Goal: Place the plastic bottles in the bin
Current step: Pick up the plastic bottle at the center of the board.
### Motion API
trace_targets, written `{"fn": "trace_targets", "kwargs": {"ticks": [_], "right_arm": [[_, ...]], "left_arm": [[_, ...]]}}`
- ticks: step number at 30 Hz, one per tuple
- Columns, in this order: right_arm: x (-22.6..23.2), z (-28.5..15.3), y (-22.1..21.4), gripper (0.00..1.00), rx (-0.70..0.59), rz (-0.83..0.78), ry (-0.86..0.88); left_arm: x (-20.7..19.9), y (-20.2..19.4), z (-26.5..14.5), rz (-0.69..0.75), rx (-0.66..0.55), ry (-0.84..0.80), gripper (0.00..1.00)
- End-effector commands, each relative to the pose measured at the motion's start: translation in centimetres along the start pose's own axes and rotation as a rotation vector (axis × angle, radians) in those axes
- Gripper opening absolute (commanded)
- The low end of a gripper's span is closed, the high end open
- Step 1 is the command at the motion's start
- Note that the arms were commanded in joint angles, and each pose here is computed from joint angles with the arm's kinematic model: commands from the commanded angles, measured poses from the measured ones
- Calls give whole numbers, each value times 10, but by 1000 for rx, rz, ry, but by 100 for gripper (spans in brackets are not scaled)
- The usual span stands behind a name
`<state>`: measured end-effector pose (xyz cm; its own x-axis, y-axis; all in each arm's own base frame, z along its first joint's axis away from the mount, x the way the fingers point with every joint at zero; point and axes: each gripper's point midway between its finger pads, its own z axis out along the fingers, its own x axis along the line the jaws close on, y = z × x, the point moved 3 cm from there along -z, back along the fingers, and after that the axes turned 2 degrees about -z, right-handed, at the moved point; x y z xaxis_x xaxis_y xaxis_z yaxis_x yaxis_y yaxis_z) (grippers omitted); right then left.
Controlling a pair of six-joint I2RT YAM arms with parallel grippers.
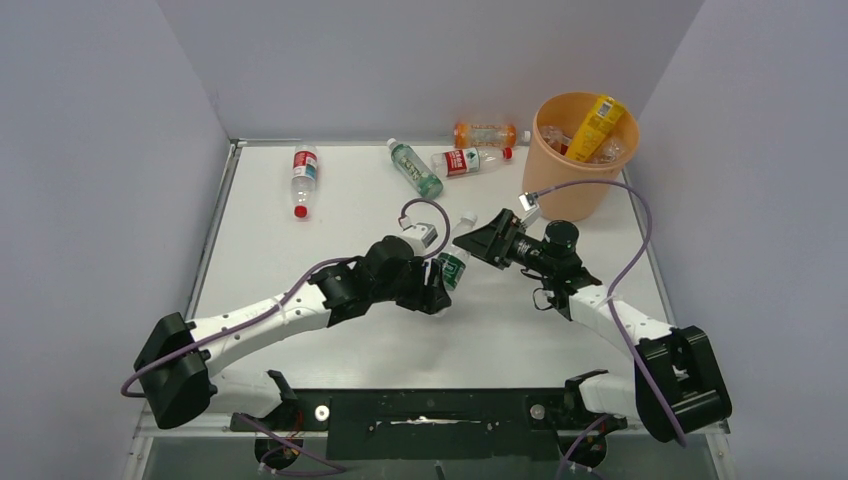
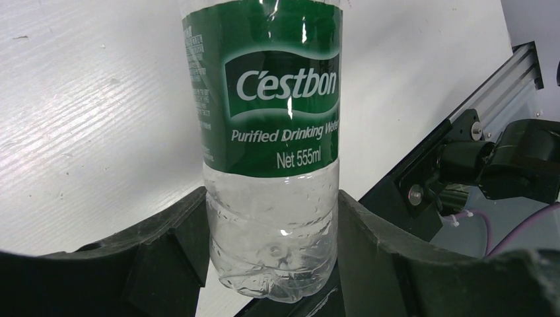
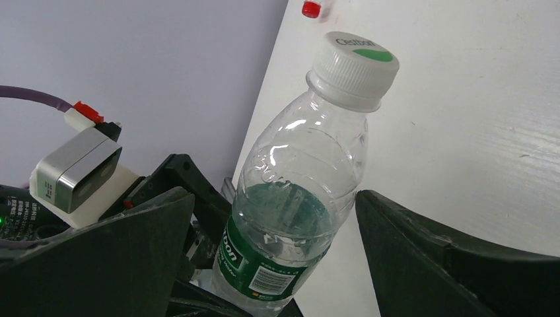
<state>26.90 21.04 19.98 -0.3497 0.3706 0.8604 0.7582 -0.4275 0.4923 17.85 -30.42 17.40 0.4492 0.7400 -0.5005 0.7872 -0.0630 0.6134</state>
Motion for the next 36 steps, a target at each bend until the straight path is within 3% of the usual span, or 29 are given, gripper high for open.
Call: {"fn": "trace_targets", "kwargs": {"ticks": [1, 20, 26, 32, 36], "right_arm": [[25, 2, 2, 99, 5, -63, 103], [8, -7, -22, 87, 32, -42, 56], [12, -10, -22, 64, 25, -57, 62], [15, -13, -18, 60, 18, -84, 41], [19, -15, -12, 52, 3, -111, 22]], "left_arm": [[-30, 22, -3, 46, -73, -109, 47], [-60, 18, 7, 97, -55, -134, 47], [-61, 15, 9, 103, -50, -119, 48], [-58, 15, 7, 104, -46, -92, 51], [-57, 18, 6, 111, -48, -72, 53]]}}
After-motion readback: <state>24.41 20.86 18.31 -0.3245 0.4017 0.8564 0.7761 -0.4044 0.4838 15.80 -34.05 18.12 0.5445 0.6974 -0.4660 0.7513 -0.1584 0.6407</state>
